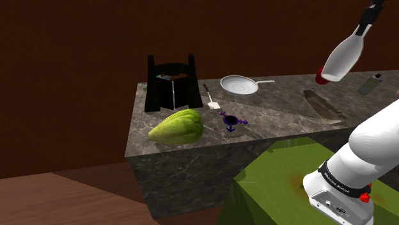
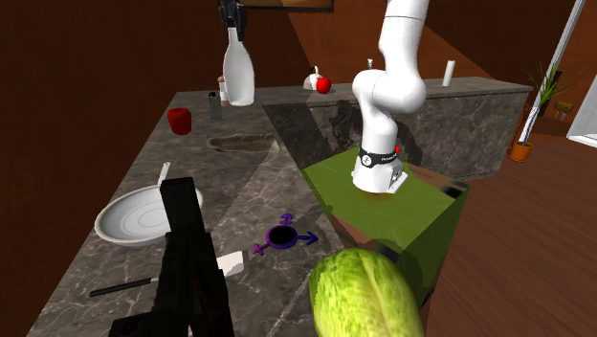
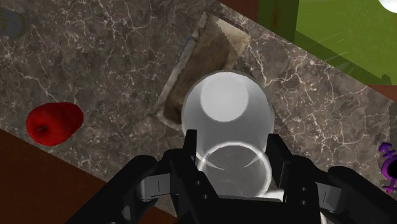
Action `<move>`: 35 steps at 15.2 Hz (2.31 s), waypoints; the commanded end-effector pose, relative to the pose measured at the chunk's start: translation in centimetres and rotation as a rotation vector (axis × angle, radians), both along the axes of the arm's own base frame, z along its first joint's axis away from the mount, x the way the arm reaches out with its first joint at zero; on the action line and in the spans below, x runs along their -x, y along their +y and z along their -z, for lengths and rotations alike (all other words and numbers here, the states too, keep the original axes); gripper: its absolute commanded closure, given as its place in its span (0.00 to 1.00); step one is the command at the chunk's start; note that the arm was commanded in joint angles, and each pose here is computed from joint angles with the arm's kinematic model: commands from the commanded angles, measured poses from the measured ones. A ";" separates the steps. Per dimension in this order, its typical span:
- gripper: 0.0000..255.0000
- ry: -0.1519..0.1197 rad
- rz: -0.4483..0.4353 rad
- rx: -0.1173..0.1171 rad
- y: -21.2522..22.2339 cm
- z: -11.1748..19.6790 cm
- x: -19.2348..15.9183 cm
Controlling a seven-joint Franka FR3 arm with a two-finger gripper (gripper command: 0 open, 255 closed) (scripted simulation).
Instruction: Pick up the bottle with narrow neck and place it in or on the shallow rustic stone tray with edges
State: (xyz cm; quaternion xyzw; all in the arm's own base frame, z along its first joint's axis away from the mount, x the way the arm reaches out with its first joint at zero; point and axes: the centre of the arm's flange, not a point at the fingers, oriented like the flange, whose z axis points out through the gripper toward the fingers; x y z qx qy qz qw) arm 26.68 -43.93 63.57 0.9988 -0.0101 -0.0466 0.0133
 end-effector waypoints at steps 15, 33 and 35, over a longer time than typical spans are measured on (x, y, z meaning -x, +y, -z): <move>1.00 0.000 -0.004 0.001 -5.6 4.1 2.1; 1.00 0.000 -0.004 0.001 -5.6 13.6 2.1; 1.00 0.000 -0.004 0.001 -5.6 14.7 2.1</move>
